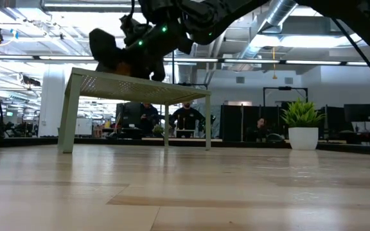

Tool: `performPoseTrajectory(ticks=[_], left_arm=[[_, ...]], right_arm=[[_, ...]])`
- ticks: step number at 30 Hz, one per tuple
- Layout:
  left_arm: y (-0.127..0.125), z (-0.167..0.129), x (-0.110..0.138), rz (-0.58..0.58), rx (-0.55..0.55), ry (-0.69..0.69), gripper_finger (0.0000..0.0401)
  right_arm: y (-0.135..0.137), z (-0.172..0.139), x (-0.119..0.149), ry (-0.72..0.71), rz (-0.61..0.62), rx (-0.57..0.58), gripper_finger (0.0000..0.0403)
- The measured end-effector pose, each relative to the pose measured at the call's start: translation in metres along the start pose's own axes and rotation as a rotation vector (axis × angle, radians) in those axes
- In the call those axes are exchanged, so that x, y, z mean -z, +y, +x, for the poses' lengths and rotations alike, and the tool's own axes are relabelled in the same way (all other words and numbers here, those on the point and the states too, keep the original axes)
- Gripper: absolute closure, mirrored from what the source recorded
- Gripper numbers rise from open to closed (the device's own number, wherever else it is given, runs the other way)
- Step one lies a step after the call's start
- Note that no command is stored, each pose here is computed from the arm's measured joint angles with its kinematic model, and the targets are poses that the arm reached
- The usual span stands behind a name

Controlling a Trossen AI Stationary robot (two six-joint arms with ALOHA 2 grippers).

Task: Pick & Place candle stick holders
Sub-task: Put the orange patterned scented candle on the shelf

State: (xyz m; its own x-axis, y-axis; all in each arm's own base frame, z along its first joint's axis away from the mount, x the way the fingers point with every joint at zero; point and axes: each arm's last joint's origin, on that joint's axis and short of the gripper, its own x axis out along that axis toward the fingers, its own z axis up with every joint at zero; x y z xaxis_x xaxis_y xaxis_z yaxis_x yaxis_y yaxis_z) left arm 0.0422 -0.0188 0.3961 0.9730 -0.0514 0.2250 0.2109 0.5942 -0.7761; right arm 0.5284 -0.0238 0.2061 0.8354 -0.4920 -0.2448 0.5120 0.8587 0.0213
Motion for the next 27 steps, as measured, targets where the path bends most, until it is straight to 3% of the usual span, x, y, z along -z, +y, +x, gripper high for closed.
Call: performPoseTrajectory(ticks=[13, 22, 27], left_arm=[[0.0, 0.0, 0.0, 0.015, 0.003, -0.004, 0.0052], [0.0, 0.0, -0.001, 0.066, 0.004, -0.004, 0.0052], [0.0, 0.0, -0.001, 0.087, 0.004, -0.004, 0.0052]], right_arm=[[-0.001, 0.002, 0.006, 0.027, -0.023, 0.001, 0.0112], [-0.001, 0.001, 0.005, 0.043, -0.033, -0.018, 0.0064], [-0.002, -0.008, -0.014, 0.012, -0.067, -0.02, 0.0046]])
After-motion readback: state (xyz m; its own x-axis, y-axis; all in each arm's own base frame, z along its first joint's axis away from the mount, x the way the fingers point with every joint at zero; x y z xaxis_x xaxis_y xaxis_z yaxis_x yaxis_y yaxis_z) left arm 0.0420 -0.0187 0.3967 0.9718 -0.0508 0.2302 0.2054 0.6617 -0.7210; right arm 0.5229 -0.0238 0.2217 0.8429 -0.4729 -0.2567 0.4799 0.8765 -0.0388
